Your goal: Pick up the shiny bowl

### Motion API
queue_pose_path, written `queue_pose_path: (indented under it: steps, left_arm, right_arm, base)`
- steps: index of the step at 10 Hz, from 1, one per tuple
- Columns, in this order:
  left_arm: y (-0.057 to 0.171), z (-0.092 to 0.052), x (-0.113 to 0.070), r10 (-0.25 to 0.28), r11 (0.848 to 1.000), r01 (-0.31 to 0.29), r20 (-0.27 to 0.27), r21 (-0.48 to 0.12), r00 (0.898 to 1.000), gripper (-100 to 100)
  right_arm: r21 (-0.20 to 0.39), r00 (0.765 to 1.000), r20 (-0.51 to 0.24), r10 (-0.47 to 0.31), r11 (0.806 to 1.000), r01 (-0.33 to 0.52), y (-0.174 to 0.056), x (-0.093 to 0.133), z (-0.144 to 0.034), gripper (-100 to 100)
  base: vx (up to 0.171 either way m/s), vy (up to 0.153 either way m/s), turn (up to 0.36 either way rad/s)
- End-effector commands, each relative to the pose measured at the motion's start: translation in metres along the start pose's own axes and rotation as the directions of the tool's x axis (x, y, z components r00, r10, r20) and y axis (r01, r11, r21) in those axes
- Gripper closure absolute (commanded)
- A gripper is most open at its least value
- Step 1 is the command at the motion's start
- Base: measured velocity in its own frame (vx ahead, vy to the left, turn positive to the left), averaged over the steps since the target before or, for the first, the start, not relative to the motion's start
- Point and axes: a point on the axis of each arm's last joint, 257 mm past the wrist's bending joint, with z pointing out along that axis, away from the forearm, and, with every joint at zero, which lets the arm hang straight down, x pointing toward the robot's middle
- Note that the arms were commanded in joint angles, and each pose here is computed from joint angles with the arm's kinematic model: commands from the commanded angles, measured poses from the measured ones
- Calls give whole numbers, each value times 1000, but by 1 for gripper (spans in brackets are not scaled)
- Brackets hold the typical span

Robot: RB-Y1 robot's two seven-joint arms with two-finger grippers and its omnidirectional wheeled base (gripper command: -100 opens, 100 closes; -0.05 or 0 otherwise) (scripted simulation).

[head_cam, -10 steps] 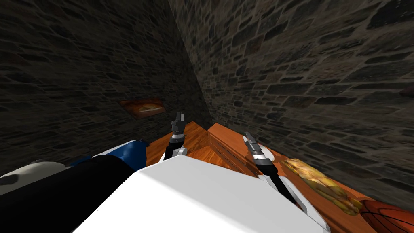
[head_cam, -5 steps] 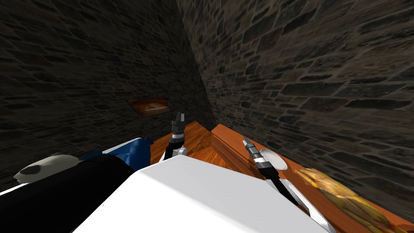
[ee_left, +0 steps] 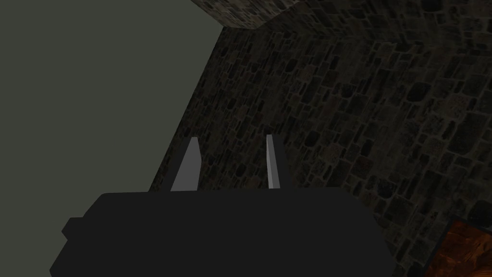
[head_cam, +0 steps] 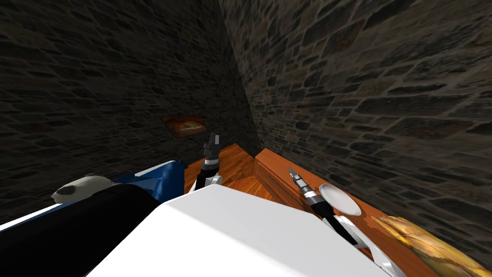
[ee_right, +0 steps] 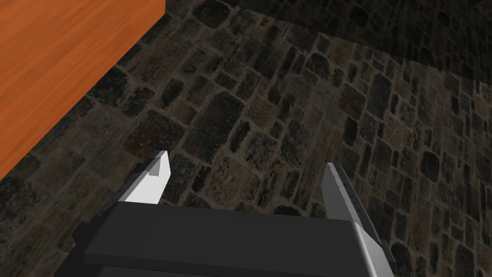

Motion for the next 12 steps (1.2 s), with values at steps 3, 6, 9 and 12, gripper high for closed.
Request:
queue_pose_path:
  steps: [3, 6, 9, 12]
  left_arm:
    - [0, 0, 0, 0, 1000, 0, 0, 0, 1000, 0]
    - [0, 0, 0, 0, 1000, 0, 0, 0, 1000, 0]
    - [0, 0, 0, 0, 1000, 0, 0, 0, 1000, 0]
    - [0, 0, 0, 0, 1000, 0, 0, 0, 1000, 0]
  right_arm:
    - [147, 986, -117, -118, 980, 135, -65, 10, -27, -100]
    - [203, 972, -168, -163, 959, 196, -93, 10, -43, -100]
    - [285, 929, -276, -245, 902, 323, -140, 5, -76, -100]
    - [318, 901, -332, -280, 866, 387, -162, 1, -95, -100]
  base:
    - [39, 66, 131]
    - [35, 26, 97]
    - [30, 4, 102]
    - [23, -10, 83]
